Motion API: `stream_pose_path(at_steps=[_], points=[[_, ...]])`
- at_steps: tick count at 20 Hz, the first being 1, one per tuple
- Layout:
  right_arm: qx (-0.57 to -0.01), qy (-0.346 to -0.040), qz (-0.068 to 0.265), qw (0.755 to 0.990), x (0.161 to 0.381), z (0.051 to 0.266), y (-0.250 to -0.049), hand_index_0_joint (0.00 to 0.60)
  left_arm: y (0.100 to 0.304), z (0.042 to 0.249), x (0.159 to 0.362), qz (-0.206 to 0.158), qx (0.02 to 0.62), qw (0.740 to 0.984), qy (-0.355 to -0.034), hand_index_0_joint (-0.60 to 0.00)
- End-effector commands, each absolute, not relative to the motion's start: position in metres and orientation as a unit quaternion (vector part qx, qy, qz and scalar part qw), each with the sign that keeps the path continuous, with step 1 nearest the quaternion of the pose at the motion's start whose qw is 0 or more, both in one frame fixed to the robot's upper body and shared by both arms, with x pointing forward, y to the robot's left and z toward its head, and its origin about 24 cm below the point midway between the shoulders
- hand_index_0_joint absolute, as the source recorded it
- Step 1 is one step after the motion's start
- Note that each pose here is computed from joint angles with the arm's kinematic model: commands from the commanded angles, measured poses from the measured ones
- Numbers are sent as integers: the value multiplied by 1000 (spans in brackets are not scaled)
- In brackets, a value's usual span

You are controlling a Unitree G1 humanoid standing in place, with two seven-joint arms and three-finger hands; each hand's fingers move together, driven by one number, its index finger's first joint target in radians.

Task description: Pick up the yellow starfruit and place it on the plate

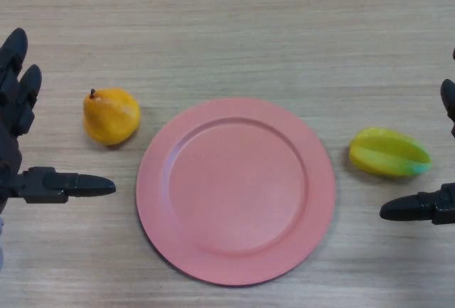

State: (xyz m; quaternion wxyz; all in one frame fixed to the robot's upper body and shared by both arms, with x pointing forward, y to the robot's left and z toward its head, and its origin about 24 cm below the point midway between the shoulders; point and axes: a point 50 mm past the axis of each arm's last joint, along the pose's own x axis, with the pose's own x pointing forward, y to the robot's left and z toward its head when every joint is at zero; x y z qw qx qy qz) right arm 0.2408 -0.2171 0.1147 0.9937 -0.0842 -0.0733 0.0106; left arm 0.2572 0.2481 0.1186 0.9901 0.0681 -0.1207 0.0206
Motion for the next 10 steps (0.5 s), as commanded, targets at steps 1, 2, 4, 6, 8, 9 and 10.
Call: stream_pose_path(at_steps=[1,2,4,6,8,9,10], points=[[-128,-179,-2,976,237,149,-221,0,263,164,248,48,109,960,-254,0],[-128,-178,-2,976,237,148,-220,0,263,164,248,46,107,961,-253,0],[-124,-178,-2,976,237,148,-221,0,262,163,247,44,111,959,-256,0],[-130,-180,-6,975,237,148,-222,0,263,164,247,44,109,959,-258,0],[-147,-184,-9,972,240,148,-223,0,267,165,247,55,106,958,-259,0],[-166,-189,-15,968,245,148,-225,0,267,164,247,59,106,959,-257,0],[-171,-189,-17,967,247,147,-226,0,267,163,247,59,107,959,-255,0]])
